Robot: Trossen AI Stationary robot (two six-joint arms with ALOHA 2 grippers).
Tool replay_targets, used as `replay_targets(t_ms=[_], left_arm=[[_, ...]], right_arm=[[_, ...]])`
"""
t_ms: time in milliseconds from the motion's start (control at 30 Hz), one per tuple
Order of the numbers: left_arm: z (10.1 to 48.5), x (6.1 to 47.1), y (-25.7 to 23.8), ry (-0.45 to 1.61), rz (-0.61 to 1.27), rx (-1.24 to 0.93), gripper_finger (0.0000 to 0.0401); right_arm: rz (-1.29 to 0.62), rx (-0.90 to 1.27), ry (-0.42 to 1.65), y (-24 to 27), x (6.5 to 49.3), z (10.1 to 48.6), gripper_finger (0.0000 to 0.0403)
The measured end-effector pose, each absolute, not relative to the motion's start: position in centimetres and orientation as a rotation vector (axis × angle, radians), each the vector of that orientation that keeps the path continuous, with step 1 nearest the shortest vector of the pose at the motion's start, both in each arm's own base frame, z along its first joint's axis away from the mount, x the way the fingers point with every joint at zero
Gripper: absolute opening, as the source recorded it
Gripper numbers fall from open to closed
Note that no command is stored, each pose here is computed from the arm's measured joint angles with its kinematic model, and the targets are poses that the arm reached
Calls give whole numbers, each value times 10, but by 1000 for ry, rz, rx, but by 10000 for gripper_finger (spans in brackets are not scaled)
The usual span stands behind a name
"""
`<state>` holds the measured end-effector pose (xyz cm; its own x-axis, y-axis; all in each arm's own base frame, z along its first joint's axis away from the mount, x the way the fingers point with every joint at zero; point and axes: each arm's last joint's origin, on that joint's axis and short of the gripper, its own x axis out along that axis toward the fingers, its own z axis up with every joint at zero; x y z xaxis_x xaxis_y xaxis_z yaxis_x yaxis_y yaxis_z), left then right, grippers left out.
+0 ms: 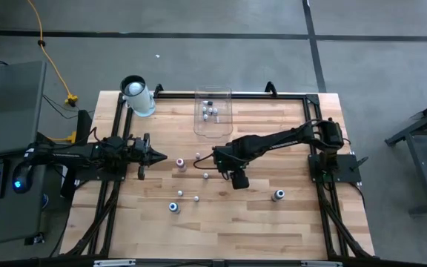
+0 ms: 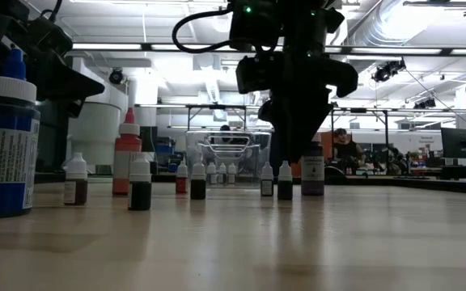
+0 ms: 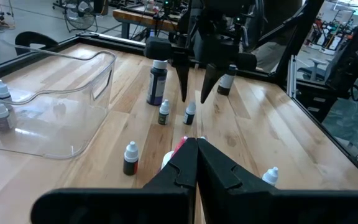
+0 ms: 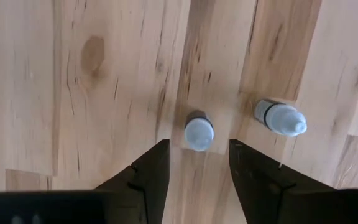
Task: Pick & Place food coloring
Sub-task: Put the small violet food coloring bottle into the container
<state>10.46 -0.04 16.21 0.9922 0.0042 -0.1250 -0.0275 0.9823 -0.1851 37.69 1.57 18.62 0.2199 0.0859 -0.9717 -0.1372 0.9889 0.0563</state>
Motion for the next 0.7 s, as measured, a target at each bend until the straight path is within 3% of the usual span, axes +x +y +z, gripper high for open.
replay_targets(t_ms=[700], left_arm=[[162, 105, 0, 125, 16, -188, 1]], right_arm=[[158, -41, 1340, 16, 383, 174, 145]])
